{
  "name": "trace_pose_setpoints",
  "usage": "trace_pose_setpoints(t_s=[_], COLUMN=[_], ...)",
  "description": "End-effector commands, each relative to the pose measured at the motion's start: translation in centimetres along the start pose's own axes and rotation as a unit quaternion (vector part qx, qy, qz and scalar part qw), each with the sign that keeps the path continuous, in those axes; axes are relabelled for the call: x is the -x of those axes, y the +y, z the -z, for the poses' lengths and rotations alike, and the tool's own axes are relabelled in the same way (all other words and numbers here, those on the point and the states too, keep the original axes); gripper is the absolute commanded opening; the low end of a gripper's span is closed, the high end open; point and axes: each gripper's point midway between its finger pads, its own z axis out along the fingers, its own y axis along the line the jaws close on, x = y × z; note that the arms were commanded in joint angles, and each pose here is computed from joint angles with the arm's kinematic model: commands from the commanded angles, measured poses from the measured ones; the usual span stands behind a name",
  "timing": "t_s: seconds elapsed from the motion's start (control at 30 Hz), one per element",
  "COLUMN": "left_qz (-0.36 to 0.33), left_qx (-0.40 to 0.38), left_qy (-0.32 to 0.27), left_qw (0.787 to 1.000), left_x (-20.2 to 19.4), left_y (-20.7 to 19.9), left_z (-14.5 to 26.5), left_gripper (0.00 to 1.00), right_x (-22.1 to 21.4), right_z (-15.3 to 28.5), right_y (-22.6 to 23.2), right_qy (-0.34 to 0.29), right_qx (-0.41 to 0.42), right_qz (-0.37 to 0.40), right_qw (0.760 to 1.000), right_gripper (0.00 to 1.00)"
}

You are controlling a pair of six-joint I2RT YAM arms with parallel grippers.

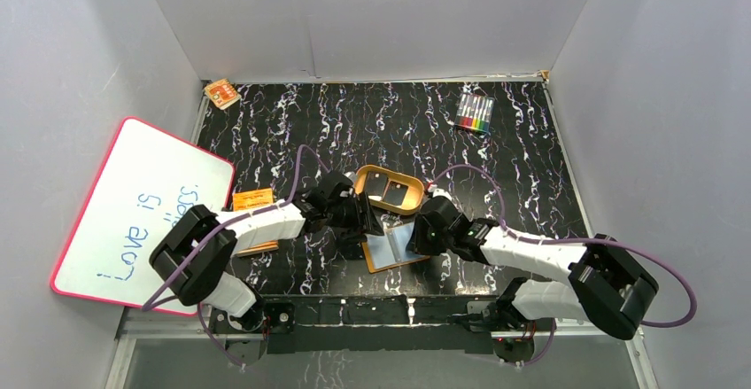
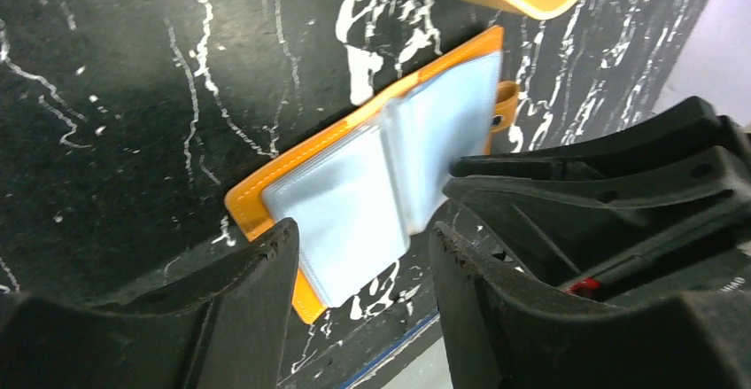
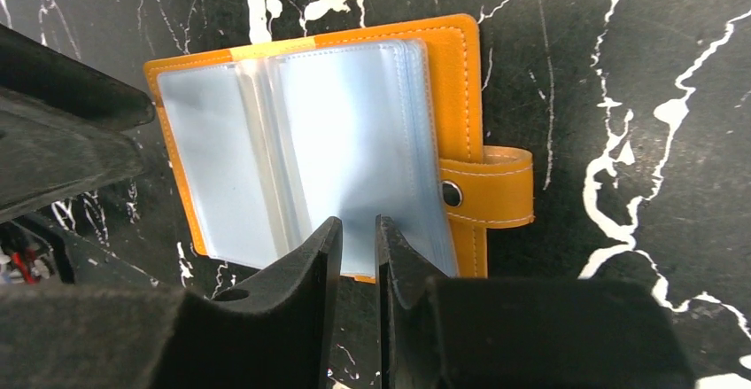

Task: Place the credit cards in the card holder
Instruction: Turn over the card slot in the card holder.

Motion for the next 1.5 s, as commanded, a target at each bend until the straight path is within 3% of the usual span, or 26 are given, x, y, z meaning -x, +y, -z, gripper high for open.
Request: trace_pose_setpoints(t_s=[0.0,0.6,0.97,1.47], left_qz=[-0.002,-0.032,-0.02,-0.034], left_qx=[0.029,0.055,0.039,0.019], left_qy=[0.015,0.037,-0.029,-0.003], left_qw=[0.999,0.997,0.999,0.999], left_x=[-1.0,0.2,1.5,0.6], left_y=[1.7,1.9,0.0,-2.0], left_z=[-0.1,-3.2,0.4,-1.1], left_gripper=[0.53,0.48,0.54,0.56], right_x=[-2.4,-3.1,-2.3,-2.0], right_z=[-0.2,1.1,0.9,0.5], right_y=[-1.3,-1.6,-1.8,-1.4], right_qy=[0.034,0.027,0.014,0.02], right_qx=[-0.004,0.004,-0.007,-0.013], right_qz=[-0.028,-0.057,-0.044,-0.037], right_qw=[0.999,0.998,0.999,0.999], right_gripper=[0.29,0.28,0.29,0.29])
